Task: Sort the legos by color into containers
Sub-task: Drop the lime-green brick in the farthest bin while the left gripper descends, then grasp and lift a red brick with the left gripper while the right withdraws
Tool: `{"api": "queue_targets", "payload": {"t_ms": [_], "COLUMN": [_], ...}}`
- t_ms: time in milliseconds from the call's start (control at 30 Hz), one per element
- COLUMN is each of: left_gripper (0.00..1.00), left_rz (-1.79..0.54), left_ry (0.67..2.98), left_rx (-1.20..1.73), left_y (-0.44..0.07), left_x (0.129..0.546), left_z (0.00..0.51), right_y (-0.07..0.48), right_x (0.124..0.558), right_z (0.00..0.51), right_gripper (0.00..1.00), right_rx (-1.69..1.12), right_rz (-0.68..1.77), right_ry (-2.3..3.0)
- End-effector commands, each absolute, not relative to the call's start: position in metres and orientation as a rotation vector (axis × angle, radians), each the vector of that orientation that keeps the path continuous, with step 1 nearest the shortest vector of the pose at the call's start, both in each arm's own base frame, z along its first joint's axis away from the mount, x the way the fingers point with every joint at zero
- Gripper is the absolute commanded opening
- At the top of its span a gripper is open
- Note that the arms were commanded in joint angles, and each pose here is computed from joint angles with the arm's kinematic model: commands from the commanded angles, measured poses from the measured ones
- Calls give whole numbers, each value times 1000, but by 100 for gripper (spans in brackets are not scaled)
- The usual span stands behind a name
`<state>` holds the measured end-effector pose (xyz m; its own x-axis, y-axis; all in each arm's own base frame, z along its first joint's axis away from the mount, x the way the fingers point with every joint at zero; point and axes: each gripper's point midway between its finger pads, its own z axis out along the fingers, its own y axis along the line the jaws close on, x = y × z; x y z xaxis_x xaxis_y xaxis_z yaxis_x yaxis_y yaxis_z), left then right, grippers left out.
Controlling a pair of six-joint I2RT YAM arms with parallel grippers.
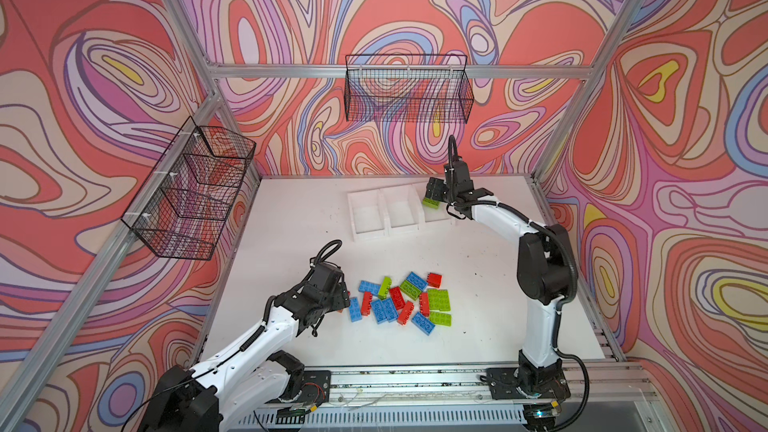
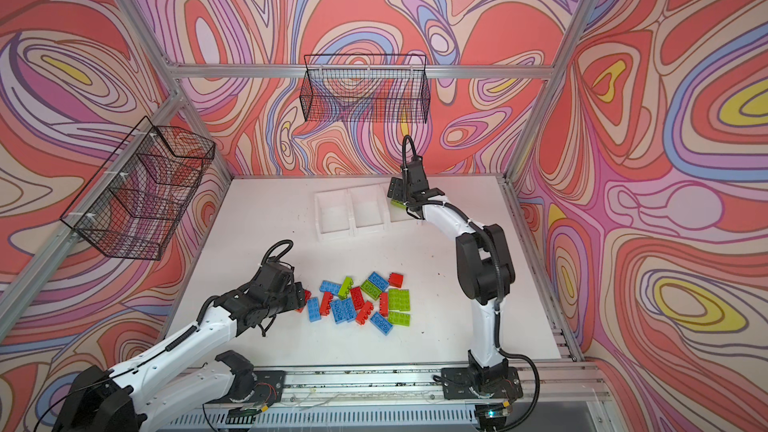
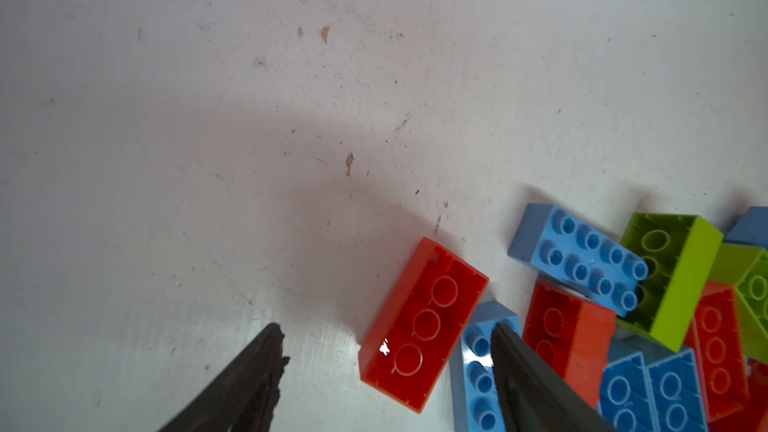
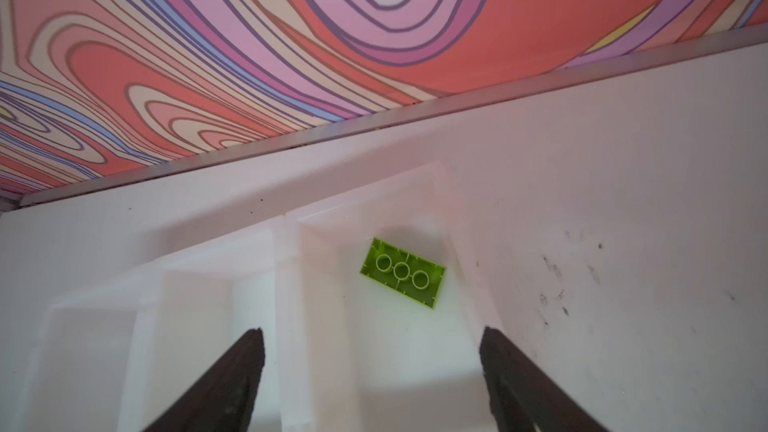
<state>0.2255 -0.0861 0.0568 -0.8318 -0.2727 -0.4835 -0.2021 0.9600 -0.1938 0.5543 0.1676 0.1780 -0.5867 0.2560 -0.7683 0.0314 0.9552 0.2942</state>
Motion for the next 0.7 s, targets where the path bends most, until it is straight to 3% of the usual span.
{"api": "queue_targets", "payload": {"t_ms": [0,667], "left_gripper": [78,58], "left_rz": [-154,-241], "left_ry": [2601,2638], "left_rx": [-313,-197], "left_y": [-88,-123], "left_x": [229,260], "left_z": [54,48], "right_y": [158,133], "right_x": [542,480], "right_z": [199,170], "right_gripper": [84,79], "right_rx": [195,229], "right_rz": [305,267], "right_ry": [2145,2260]}}
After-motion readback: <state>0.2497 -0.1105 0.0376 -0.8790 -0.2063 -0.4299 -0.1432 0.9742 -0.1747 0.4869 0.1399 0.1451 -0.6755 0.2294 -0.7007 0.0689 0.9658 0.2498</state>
